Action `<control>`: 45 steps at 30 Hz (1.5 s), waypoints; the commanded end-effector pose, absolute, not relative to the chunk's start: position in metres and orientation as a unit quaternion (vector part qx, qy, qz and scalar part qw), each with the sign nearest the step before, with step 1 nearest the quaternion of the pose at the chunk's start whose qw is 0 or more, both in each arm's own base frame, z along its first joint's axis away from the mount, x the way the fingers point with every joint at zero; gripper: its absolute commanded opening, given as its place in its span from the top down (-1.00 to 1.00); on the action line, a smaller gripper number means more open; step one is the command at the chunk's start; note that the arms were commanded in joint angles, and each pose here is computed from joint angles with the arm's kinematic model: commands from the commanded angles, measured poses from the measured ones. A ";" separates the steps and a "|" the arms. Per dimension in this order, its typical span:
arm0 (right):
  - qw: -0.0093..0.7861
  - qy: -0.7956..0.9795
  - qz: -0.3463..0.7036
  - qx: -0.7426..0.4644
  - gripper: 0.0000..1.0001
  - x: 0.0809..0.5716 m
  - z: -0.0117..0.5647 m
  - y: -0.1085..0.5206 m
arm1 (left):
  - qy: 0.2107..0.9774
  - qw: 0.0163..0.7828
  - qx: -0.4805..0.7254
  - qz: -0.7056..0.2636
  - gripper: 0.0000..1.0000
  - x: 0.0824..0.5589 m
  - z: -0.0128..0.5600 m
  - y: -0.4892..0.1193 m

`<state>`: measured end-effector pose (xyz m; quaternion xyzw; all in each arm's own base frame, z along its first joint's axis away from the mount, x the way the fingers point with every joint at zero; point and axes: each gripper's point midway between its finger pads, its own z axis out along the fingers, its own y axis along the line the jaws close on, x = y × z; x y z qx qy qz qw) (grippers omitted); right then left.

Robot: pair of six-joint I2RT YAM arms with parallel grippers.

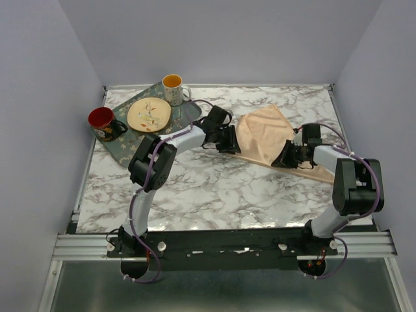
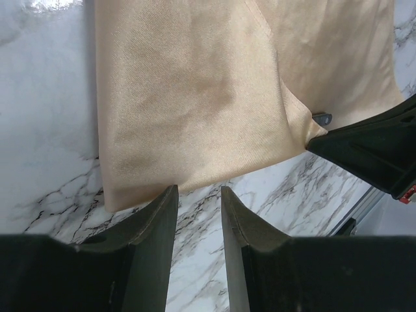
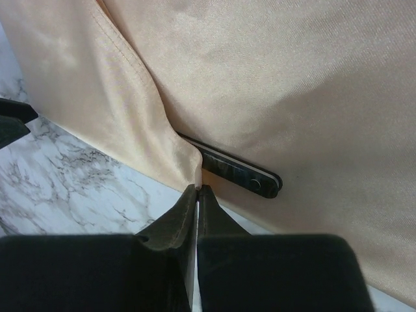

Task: Fold the napkin, place the utensils inside, and roll it up
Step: Fold the napkin

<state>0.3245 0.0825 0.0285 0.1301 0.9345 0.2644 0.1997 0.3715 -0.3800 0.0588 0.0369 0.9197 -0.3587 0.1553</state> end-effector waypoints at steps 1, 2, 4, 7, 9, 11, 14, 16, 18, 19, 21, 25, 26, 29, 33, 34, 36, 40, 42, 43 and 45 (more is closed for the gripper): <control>0.219 0.932 0.256 0.132 0.72 0.326 0.034 0.080 | 0.921 0.164 0.041 -0.352 0.17 0.377 0.060 -0.376; 0.223 0.931 0.256 0.134 0.68 0.327 0.037 0.079 | 0.921 0.164 0.042 -0.351 0.17 0.376 0.062 -0.376; 0.240 0.930 0.241 0.135 0.44 0.331 0.051 0.074 | 0.919 0.173 0.047 -0.351 0.17 0.376 0.073 -0.375; 0.268 0.932 0.198 0.145 0.07 0.333 0.075 0.058 | 0.916 0.182 0.053 -0.352 0.10 0.372 0.087 -0.373; 0.274 0.935 0.165 0.156 -0.12 0.328 0.084 0.046 | 0.911 0.190 0.061 -0.360 0.02 0.365 0.106 -0.374; 0.301 0.930 0.102 0.183 -0.23 0.325 0.096 0.021 | 0.904 0.203 0.072 -0.369 -0.03 0.358 0.126 -0.373; 0.310 0.918 0.032 0.246 -0.41 0.310 0.099 -0.019 | 0.898 0.216 0.096 -0.372 -0.04 0.342 0.145 -0.370; 0.314 0.899 -0.002 0.304 -0.54 0.299 0.098 -0.050 | 0.898 0.214 0.104 -0.371 -0.06 0.330 0.145 -0.366; 0.314 0.882 -0.012 0.352 -0.61 0.287 0.094 -0.068 | 0.894 0.222 0.110 -0.373 -0.06 0.321 0.153 -0.359; 0.312 0.867 -0.035 0.386 -0.68 0.277 0.092 -0.088 | 0.892 0.226 0.113 -0.374 -0.06 0.320 0.156 -0.357; 0.302 0.847 -0.058 0.435 -0.94 0.260 0.083 -0.107 | 0.888 0.235 0.121 -0.376 -0.06 0.314 0.165 -0.353; 0.266 0.803 -0.041 0.531 -0.95 0.231 0.060 -0.135 | 0.886 0.240 0.135 -0.374 -0.06 0.306 0.174 -0.345; 0.262 0.797 -0.038 0.542 -0.95 0.229 0.056 -0.138 | 0.884 0.244 0.136 -0.374 -0.06 0.306 0.177 -0.343; 0.253 0.788 -0.033 0.561 -0.95 0.232 0.043 -0.152 | 0.884 0.242 0.138 -0.375 -0.06 0.306 0.175 -0.339; 0.234 0.798 -0.020 0.555 -0.88 0.246 0.032 -0.160 | 0.886 0.233 0.130 -0.379 -0.06 0.312 0.171 -0.336; 0.240 0.797 -0.012 0.554 -0.85 0.251 0.032 -0.160 | 0.888 0.233 0.129 -0.376 -0.06 0.313 0.169 -0.334; 0.256 0.791 -0.010 0.556 -0.73 0.256 0.031 -0.163 | 0.889 0.236 0.129 -0.371 -0.06 0.315 0.167 -0.333; 0.253 0.784 -0.005 0.567 -0.53 0.254 0.026 -0.159 | 0.892 0.233 0.125 -0.367 -0.05 0.320 0.163 -0.335; 0.248 0.784 -0.005 0.569 -0.50 0.252 0.022 -0.158 | 0.893 0.232 0.121 -0.366 -0.05 0.323 0.163 -0.336; 0.246 0.786 0.008 0.567 -0.49 0.253 0.021 -0.153 | 0.893 0.232 0.121 -0.366 -0.05 0.323 0.163 -0.336; 0.242 0.782 0.011 0.574 -0.47 0.248 0.017 -0.148 | 0.894 0.234 0.119 -0.363 -0.05 0.325 0.163 -0.336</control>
